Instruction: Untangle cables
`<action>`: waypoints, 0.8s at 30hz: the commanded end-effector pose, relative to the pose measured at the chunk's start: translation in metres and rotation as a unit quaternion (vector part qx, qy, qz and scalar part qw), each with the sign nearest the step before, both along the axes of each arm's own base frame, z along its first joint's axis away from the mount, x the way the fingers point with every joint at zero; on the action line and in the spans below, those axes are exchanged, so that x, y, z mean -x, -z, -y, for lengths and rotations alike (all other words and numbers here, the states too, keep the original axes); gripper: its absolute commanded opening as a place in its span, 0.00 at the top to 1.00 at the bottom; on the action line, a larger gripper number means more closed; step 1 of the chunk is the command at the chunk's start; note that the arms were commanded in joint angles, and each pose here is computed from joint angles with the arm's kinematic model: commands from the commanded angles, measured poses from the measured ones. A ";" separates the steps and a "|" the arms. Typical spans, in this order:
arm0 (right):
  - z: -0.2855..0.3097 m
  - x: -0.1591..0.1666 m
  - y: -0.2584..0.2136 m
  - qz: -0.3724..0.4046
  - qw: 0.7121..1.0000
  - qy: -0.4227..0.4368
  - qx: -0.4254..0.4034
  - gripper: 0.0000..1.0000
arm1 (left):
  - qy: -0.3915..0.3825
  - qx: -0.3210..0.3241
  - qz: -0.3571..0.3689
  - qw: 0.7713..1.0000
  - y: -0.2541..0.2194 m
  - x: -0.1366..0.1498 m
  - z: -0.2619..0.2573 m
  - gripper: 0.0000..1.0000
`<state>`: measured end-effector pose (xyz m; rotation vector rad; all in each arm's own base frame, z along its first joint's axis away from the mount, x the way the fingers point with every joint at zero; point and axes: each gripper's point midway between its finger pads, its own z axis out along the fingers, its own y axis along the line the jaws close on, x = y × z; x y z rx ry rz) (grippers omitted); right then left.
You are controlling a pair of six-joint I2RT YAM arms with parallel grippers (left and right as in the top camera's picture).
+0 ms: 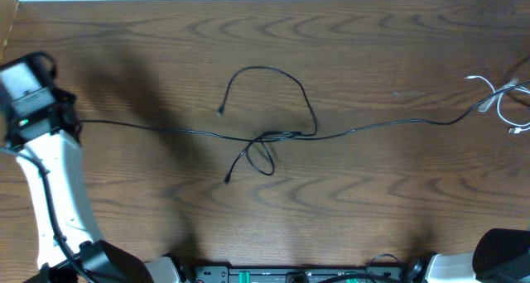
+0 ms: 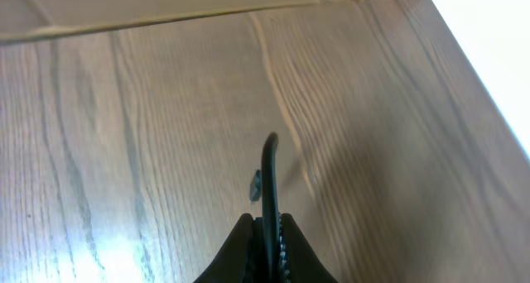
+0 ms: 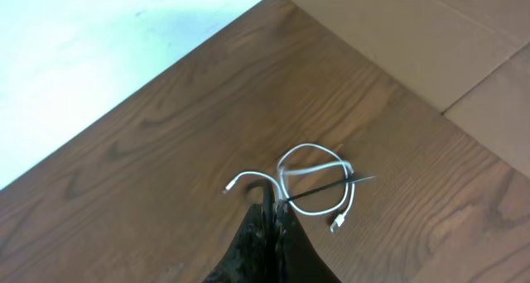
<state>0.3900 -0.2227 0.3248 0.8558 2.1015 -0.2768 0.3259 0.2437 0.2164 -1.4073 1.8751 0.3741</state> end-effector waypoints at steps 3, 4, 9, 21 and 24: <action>0.031 0.026 -0.006 0.001 0.994 0.106 0.015 0.99 | -0.040 0.086 0.133 0.986 -0.011 0.002 -0.032 0.92; 0.029 0.024 -0.004 0.005 0.995 0.095 0.004 0.99 | -0.031 0.105 0.150 0.983 -0.012 0.000 -0.031 0.92; -0.028 0.001 0.016 -0.004 0.993 -0.071 -0.089 0.99 | 0.175 0.186 0.150 0.955 -0.010 -0.046 0.051 0.93; -0.231 0.010 0.064 -0.117 0.860 -0.475 -0.145 0.40 | 0.423 0.182 -0.067 0.885 0.037 -0.038 0.228 0.93; -0.277 0.022 0.103 -0.162 0.834 -0.496 -0.181 0.39 | 0.433 0.197 -0.104 0.873 0.046 -0.023 0.244 0.93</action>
